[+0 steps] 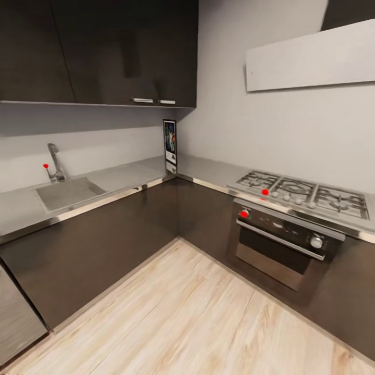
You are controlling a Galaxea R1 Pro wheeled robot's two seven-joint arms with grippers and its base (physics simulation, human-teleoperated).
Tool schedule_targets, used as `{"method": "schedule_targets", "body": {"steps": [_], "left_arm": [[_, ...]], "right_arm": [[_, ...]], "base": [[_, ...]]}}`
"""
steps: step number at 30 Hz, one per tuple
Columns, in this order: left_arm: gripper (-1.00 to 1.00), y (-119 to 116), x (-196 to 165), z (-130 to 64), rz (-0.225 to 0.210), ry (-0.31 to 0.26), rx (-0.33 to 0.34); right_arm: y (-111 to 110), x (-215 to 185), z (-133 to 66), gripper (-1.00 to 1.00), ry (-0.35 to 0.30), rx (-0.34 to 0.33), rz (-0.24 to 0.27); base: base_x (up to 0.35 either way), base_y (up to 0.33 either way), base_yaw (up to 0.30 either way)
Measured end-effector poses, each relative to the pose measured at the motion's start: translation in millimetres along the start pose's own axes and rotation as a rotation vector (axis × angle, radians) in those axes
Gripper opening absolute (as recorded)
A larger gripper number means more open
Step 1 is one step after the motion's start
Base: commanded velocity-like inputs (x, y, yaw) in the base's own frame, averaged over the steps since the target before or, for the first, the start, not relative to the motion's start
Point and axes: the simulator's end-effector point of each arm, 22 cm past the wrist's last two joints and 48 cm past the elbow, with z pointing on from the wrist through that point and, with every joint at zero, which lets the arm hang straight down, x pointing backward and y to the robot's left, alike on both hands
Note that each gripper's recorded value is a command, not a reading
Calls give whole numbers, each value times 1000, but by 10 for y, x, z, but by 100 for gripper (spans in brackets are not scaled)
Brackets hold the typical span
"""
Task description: Pick up the poster from the kitchen countertop and hang it on one of the wall nails in the kitchen.
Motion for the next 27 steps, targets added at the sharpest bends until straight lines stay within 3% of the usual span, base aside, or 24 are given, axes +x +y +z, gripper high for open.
{"method": "schedule_targets", "body": {"steps": [27], "left_arm": [[100,1,2,0,0,0,0]], "right_arm": [[11,-1,-1,100,0,0,1]], "base": [[295,-191,292]]}}
